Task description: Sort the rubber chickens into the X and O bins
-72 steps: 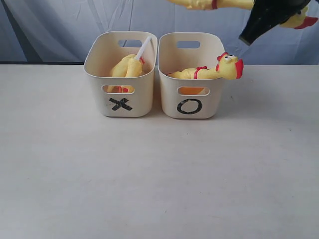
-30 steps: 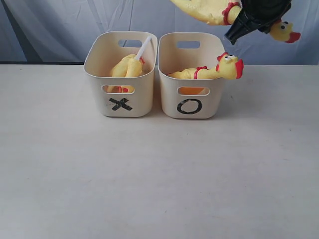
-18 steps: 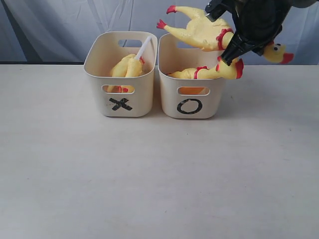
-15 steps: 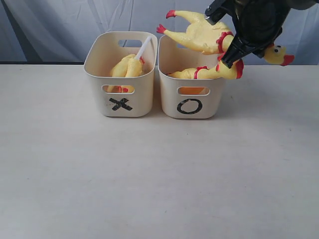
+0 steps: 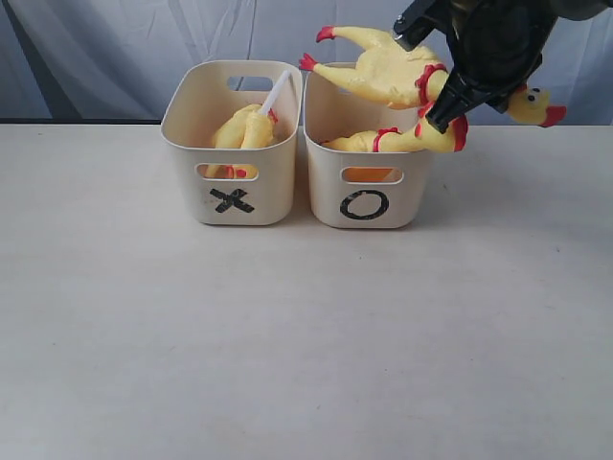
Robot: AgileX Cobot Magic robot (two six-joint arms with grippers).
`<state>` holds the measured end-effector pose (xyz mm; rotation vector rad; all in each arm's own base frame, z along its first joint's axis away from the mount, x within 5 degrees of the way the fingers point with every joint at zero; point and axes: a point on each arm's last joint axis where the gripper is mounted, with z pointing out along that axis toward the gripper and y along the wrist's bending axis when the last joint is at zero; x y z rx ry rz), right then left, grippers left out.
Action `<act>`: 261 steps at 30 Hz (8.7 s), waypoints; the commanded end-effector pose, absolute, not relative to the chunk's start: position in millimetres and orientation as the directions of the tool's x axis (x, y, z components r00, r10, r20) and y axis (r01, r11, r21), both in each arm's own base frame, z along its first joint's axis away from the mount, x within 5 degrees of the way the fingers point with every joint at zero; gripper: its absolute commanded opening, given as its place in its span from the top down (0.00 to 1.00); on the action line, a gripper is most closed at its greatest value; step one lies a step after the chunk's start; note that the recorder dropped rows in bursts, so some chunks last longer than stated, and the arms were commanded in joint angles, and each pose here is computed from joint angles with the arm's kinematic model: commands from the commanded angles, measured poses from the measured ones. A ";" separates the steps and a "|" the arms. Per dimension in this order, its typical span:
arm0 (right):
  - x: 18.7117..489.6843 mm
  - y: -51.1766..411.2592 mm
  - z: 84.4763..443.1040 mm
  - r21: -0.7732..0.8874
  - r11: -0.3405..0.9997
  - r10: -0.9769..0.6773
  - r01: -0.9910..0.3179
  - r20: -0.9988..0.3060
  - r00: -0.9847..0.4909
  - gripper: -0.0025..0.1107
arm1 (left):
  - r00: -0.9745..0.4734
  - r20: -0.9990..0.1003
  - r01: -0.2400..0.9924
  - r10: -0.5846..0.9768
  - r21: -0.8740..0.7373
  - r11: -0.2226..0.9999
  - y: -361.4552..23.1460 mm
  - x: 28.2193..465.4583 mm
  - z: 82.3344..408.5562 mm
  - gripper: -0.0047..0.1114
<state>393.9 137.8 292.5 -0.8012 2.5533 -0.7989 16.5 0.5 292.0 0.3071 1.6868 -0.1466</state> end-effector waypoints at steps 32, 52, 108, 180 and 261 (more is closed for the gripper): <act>397.3 128.1 292.4 -0.577 0.709 -0.589 -0.406 -0.168 -0.791 0.99 | -0.109 -0.987 0.279 0.115 0.080 0.957 0.6 16.9 290.5 0.96; 398.1 126.6 293.7 -0.596 0.699 -0.590 -0.395 -0.167 -0.790 0.67 | -0.109 -0.987 0.279 0.115 0.080 0.957 0.6 16.9 290.5 0.96; 313.0 125.0 436.0 -0.667 0.713 -0.636 -0.215 -0.487 -0.598 0.98 | -0.109 -0.987 0.279 0.115 0.080 0.957 0.6 16.9 290.5 0.96; -36.8 -5.8 397.4 0.075 0.983 0.153 -0.169 -0.842 0.517 0.99 | 0.004 -0.993 -0.156 0.119 0.117 0.981 8.0 16.0 304.9 0.96; 55.9 7.0 210.8 0.047 0.991 0.055 -0.128 -0.997 0.054 0.99 | 0.211 -0.965 -0.051 0.156 0.149 0.988 0.2 54.4 225.0 0.96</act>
